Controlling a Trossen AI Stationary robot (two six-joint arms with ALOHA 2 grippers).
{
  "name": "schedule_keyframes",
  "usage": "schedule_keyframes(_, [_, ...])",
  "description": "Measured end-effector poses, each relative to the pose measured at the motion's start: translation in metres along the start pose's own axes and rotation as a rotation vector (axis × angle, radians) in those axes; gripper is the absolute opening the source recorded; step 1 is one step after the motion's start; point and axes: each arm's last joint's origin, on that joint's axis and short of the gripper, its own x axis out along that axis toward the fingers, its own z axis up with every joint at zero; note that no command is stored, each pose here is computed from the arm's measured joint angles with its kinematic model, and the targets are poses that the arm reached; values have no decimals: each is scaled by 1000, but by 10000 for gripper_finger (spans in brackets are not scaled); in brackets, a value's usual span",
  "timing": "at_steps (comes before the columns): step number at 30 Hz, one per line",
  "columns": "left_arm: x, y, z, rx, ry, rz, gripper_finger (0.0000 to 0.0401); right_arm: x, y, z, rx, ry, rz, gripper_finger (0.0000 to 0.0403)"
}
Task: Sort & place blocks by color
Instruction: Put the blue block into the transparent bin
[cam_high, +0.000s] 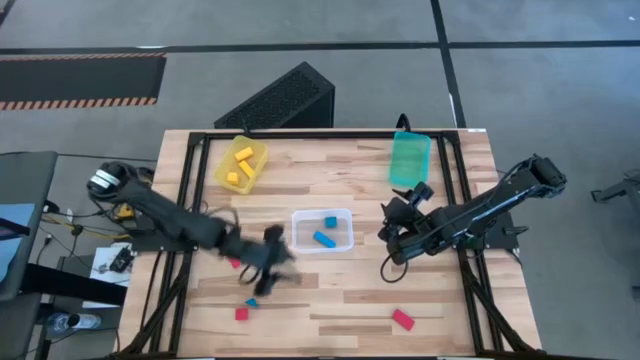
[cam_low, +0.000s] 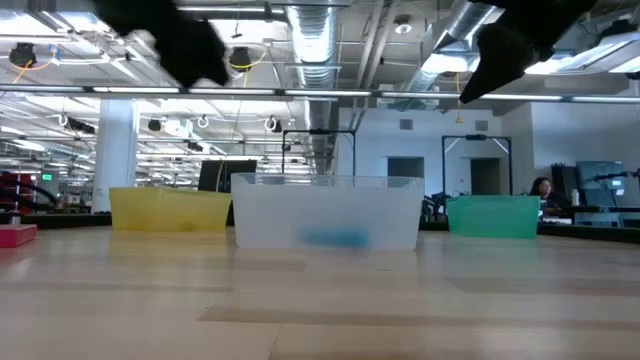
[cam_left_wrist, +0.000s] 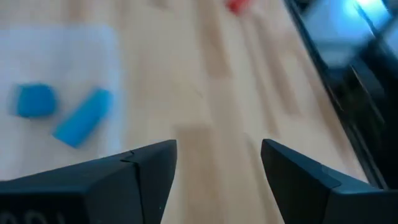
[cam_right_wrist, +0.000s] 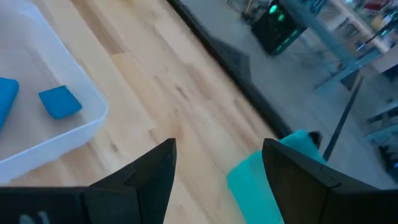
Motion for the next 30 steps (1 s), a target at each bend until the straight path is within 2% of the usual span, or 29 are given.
schedule_keyframes(5, [3, -61, -43, 125, 125, -84, 221, -3, 12, -5, 20, -3, 25, 259])
schedule_keyframes(7, [5, -78, -58, 172, 142, -75, 221, -6, 22, -10, 18, -4, 43, 259])
schedule_keyframes(9, [5, -89, -67, 167, 127, -26, 222, -9, 31, -15, 17, 3, 69, 259])
schedule_keyframes(13, [6, -92, -78, 75, 158, 44, 222, -12, 48, -23, 16, 28, 112, 259])
schedule_keyframes(19, [2, -82, -92, -132, 321, 128, 222, -12, 57, -30, 22, 66, 135, 259])
schedule_keyframes(27, [4, -84, -93, -131, 331, 109, 222, -16, 59, -30, 29, 72, 163, 259])
schedule_keyframes(30, [12, -84, -101, -129, 386, 120, 222, -15, 59, -30, 30, 73, 163, 259])
